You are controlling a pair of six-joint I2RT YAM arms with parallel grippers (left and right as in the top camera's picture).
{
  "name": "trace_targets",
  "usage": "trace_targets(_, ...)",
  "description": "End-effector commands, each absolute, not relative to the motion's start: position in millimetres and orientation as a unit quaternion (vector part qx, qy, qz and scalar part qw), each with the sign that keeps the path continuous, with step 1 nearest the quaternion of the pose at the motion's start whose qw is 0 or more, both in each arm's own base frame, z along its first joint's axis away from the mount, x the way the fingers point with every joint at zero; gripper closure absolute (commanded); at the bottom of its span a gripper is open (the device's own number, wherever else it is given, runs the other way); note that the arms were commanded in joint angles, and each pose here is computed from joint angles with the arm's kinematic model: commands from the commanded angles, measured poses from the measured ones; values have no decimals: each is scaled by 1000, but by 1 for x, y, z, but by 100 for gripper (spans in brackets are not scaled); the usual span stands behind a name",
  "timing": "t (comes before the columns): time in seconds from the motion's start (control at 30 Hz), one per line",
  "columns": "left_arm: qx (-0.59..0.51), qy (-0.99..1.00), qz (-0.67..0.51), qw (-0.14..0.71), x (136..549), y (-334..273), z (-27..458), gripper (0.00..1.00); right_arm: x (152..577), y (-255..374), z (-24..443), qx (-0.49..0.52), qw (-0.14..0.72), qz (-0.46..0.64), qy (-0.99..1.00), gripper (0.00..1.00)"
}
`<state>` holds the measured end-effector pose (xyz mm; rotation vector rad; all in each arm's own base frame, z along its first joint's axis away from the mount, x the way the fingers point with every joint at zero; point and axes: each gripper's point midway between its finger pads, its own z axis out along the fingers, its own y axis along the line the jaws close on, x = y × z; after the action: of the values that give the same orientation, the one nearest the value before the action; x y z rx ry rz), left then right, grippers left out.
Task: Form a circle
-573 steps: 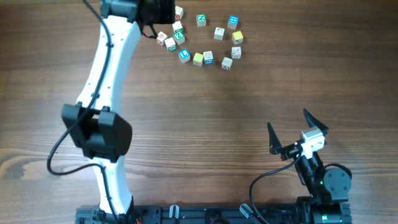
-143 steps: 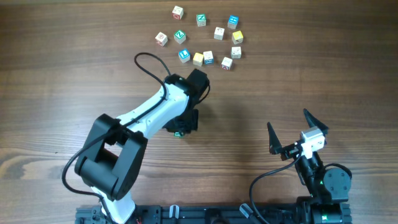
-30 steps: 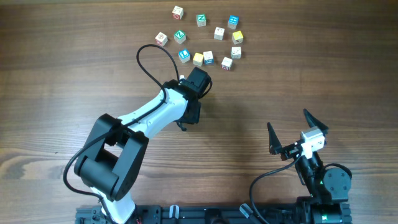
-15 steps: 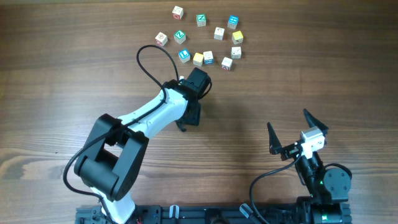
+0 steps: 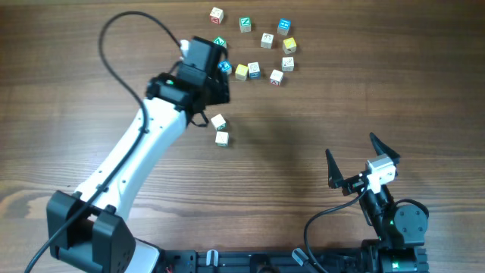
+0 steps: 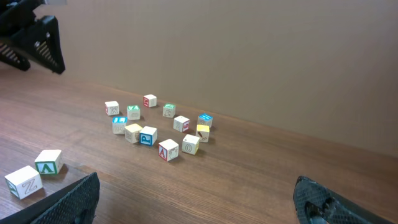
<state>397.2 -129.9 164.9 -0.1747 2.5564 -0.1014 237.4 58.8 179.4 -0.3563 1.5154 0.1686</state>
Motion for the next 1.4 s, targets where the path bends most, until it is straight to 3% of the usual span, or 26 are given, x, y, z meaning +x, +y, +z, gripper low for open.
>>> trace_targets(0.0, -131, 944, -31, 300, 419, -97, 163, 54, 237, 59, 181, -164, 712, 71, 679, 0)
trace_targets(0.1, -178, 940, -28, 290, 432, -72, 147, 96, 237, 59, 181, -164, 712, 72, 679, 0)
trace_targets(0.5, -174, 962, -49, 207, 443, -79, 66, 96, 237, 59, 181, -164, 712, 72, 679, 0)
trace_targets(0.67, -157, 970, -122, 140, 427, -109, 44, 96, 237, 59, 181, -164, 712, 72, 679, 0)
trace_targets(0.83, -157, 975, -115, 112, 414, -110, 24, 96, 237, 59, 181, -164, 712, 71, 679, 0)
trace_targets(1.37, -132, 981, -109, 92, 394, -129, 9, 96, 237, 59, 181, -164, 712, 72, 679, 0)
